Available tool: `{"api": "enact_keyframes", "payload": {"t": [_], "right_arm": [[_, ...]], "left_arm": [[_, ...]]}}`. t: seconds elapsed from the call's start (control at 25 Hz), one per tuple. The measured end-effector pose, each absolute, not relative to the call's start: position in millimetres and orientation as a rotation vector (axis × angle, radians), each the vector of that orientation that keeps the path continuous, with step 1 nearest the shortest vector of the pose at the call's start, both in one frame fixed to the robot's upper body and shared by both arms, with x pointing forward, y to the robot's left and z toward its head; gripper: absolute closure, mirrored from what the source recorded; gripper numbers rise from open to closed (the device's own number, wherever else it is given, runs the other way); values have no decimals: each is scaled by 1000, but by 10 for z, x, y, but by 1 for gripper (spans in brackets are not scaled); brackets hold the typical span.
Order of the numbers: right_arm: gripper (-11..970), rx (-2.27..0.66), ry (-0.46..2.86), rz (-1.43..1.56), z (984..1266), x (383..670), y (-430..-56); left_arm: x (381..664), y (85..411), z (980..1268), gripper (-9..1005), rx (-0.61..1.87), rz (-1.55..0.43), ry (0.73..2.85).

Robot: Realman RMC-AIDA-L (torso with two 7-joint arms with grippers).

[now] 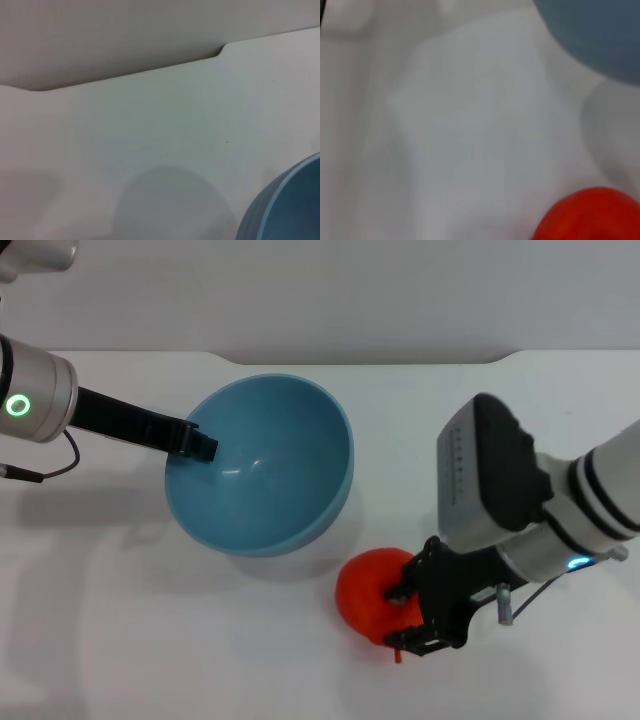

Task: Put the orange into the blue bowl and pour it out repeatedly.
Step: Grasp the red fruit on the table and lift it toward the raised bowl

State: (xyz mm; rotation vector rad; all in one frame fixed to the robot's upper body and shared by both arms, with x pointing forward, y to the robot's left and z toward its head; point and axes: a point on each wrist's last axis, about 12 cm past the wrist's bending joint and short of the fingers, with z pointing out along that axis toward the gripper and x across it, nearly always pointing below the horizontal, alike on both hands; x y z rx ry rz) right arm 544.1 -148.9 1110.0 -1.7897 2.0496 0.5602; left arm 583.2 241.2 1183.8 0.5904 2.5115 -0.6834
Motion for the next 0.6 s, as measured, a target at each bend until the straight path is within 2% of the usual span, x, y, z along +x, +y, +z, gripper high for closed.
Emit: {"api": "enact_keyframes", "payload": {"t": [0.32,0.6], "right_arm": [[490,-1720,2185,396,10949,5500,-1467],[634,-1702,2206,380,10943,5529,-1495]], "left_arm": [[5831,2418,11840,997,596,-681,2510],[5831,2419,11842,997,601,-679,2508]]}}
